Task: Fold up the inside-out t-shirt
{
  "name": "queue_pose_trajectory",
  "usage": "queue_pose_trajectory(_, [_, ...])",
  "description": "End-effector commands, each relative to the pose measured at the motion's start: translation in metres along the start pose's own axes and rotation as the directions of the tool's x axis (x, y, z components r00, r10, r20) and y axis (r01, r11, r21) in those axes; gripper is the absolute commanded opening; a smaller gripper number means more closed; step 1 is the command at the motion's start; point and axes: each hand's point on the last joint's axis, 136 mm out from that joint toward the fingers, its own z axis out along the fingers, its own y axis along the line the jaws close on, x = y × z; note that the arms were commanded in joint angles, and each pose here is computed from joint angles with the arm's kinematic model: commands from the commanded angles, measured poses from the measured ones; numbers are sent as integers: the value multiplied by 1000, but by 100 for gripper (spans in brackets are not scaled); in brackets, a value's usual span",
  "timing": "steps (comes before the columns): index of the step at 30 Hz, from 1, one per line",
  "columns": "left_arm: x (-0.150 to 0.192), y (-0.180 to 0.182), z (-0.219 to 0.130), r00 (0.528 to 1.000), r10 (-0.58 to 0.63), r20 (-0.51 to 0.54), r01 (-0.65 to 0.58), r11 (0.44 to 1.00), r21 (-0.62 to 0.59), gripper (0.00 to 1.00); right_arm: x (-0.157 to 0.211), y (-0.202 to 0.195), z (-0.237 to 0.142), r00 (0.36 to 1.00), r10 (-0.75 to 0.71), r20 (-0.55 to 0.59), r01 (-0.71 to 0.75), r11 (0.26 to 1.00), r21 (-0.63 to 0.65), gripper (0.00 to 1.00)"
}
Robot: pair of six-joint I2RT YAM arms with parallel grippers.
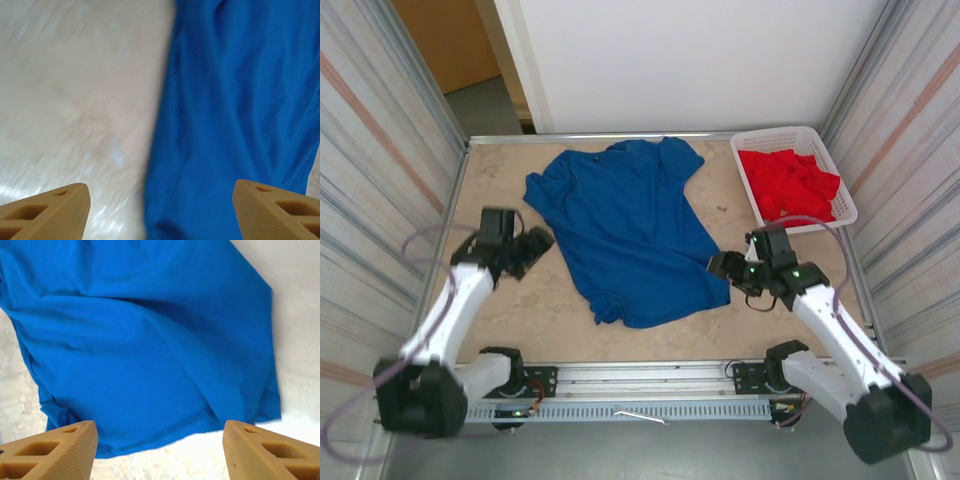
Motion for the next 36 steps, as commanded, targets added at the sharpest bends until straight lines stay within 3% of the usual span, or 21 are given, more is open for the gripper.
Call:
queue_pose_trajectory(1, [-61, -48, 17, 980, 178, 85, -180, 984, 16, 76, -21, 12, 15, 993, -120, -12, 119, 993, -10, 64])
queue_pose_trajectory(8, [-147, -100, 85, 943, 328, 58, -317, 937, -146, 72, -41, 18, 68, 991, -93, -100, 87, 994, -61, 50])
queue_pose_trajectory(14, [-187, -72, 131, 931, 366, 4, -334, 853, -402, 73, -36, 11, 95, 986, -75, -147, 69, 996, -48, 47])
queue_pose_trajectory(25, [-205, -16, 161, 963, 269, -19, -243, 835, -495, 74, -21, -15, 107, 985, -26, -173, 28, 1000, 7, 45])
queue_pose_trajectory(36, [-210, -13, 193, 970, 239, -43, -231, 851, -472, 67, -19, -20, 104, 987, -4, -161, 8, 1000, 20, 43])
